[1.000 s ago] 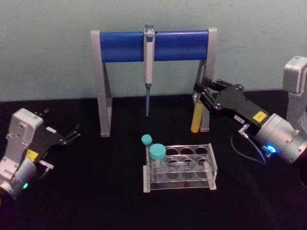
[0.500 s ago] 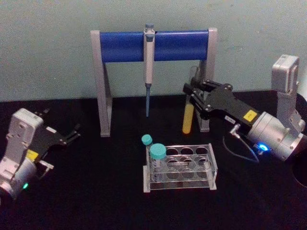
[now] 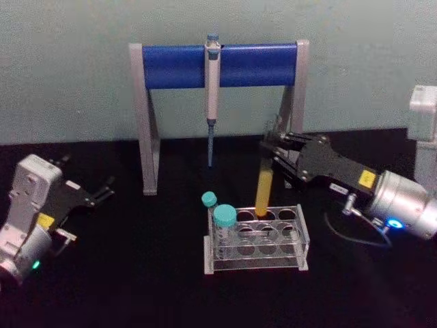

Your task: Pick up the test tube from the test tube rack, shake it, then place it back into the test tube rack.

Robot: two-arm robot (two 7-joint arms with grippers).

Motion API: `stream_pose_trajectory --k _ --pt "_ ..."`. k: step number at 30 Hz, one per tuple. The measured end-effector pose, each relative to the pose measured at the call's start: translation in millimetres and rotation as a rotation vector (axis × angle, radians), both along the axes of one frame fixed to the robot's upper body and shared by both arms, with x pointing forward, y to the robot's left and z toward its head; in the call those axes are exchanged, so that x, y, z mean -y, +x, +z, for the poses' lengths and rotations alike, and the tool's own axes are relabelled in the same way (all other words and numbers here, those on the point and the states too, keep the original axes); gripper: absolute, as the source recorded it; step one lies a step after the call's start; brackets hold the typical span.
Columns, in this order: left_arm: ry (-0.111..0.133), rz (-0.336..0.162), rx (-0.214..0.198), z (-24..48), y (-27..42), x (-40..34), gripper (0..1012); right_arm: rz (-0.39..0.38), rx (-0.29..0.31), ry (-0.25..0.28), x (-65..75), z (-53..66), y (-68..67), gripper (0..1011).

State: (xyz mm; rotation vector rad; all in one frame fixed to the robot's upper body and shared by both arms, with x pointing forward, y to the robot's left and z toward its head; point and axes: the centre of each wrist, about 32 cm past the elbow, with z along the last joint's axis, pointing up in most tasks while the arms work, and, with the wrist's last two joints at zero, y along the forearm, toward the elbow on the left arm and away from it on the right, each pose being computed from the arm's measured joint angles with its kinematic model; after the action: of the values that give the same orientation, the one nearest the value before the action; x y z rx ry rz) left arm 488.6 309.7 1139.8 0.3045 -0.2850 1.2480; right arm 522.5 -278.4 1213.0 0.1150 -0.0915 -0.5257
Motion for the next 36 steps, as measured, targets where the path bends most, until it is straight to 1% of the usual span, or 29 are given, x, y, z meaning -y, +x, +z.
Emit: stream_pose_trajectory --k 3,5,6,9,12,13,16,17,19,22,23,27,30,31,33,35,36 --pt "0.000 0.000 0.000 0.0 0.0 0.0 1001 0.020 -0.017 -0.021 10.3 5.0 -7.7 234" --pt "0.000 0.000 0.000 0.0 0.0 0.0 1001 0.015 -0.025 -0.034 14.2 7.4 -10.7 234" --pt "0.000 0.000 0.000 0.0 0.0 0.0 1001 0.001 -0.035 -0.049 18.6 9.7 -14.0 234" --pt "0.000 0.000 0.000 0.0 0.0 0.0 1001 -0.027 -0.046 -0.063 25.3 11.7 -18.5 234" --pt "0.000 0.000 0.000 0.0 0.0 0.0 1001 -0.089 -0.050 -0.077 34.3 14.8 -24.1 234" --pt "0.000 0.000 0.000 0.0 0.0 0.0 1001 -0.126 -0.051 -0.080 37.1 15.6 -26.2 234" --pt "0.000 0.000 0.000 0.0 0.0 0.0 1001 -0.189 -0.043 -0.090 39.7 17.3 -28.1 234" --pt "0.000 0.000 0.000 0.0 0.0 0.0 1001 -0.228 -0.035 -0.095 39.8 18.3 -28.4 234" --pt "0.000 0.000 0.000 0.0 0.0 0.0 1001 -0.283 -0.020 -0.105 36.5 18.4 -28.0 234" --pt "0.000 0.000 0.000 0.0 0.0 0.0 1001 -0.325 -0.005 -0.110 31.0 18.4 -25.7 234" --pt "0.000 0.000 0.000 0.0 0.0 0.0 1001 -0.349 0.003 -0.108 26.3 17.5 -23.1 234" --pt "0.000 0.000 0.000 0.0 0.0 0.0 1001 -0.377 0.008 -0.093 13.2 12.8 -15.4 234" --pt "0.000 0.000 0.000 0.0 0.0 0.0 1001 -0.368 0.012 -0.075 2.9 9.5 -9.4 234" --pt "0.000 0.000 0.000 0.0 0.0 0.0 1001 -0.353 0.014 -0.067 -1.1 8.3 -7.0 234" --pt "0.000 0.000 0.000 0.0 0.0 0.0 1001 -0.334 0.015 -0.058 -4.2 7.4 -5.3 234" --pt "0.000 0.000 0.000 0.0 0.0 0.0 1001 -0.305 0.016 -0.045 -6.8 6.7 -4.0 234" --pt "0.000 0.000 0.000 0.0 0.0 0.0 1001 -0.268 0.017 -0.032 -8.7 6.4 -3.0 234"
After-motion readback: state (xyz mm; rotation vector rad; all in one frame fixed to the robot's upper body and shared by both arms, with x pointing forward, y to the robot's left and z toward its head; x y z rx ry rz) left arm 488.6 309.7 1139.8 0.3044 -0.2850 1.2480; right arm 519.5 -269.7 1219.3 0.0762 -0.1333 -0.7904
